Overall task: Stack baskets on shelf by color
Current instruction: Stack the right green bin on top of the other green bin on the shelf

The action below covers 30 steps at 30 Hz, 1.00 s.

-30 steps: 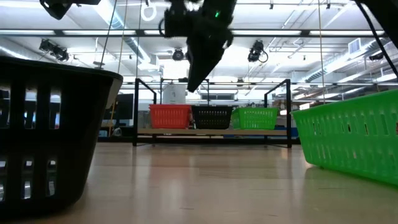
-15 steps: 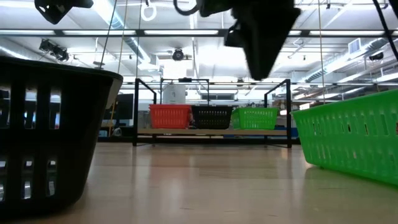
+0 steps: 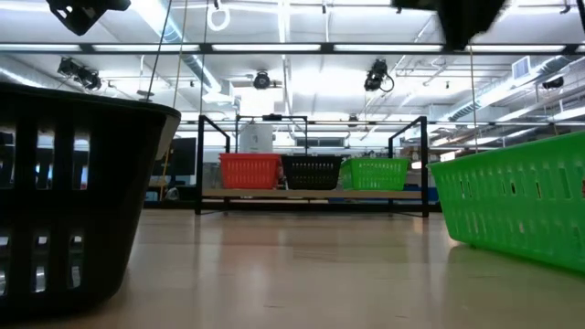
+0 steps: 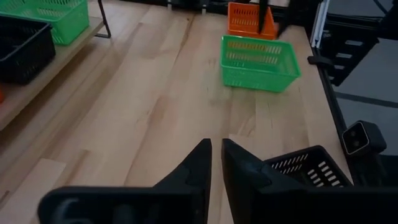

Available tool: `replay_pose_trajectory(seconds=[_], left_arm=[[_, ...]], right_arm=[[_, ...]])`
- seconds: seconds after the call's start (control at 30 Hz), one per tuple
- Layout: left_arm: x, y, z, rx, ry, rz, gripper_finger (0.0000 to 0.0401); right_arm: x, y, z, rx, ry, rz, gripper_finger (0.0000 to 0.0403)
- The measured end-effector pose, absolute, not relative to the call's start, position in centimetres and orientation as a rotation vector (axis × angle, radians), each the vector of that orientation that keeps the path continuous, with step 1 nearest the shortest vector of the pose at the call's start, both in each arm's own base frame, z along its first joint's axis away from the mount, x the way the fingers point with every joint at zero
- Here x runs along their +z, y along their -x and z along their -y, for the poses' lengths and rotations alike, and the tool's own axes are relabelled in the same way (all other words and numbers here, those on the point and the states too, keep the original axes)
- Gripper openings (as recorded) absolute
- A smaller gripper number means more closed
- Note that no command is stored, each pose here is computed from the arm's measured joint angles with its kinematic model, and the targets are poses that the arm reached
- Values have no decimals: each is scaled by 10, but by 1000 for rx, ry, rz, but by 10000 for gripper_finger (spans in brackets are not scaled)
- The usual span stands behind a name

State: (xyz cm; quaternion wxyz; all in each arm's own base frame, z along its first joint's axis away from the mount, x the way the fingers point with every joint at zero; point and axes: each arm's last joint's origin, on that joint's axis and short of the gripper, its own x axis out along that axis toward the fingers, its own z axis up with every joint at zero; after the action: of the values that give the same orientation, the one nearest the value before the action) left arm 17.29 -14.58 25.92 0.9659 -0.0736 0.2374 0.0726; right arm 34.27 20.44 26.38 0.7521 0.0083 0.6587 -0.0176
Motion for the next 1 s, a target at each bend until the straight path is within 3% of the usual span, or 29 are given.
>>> replay_pose_trajectory(seconds=[0.27, 0.43, 0.67, 1.0], left_arm=[[259, -173, 146, 144, 152, -482, 41], [259, -173, 146, 145, 154, -481, 44], [259, -173, 146, 146, 155, -481, 39], [253, -175, 151, 153, 160, -497, 44]], right_arm=[[261, -319, -248, -76, -82, -1392, 209], [252, -304, -269, -96, -135, -1387, 239], [217, -291, -276, -140, -162, -1432, 242], [213, -288, -278, -125, -178, -1460, 221]])
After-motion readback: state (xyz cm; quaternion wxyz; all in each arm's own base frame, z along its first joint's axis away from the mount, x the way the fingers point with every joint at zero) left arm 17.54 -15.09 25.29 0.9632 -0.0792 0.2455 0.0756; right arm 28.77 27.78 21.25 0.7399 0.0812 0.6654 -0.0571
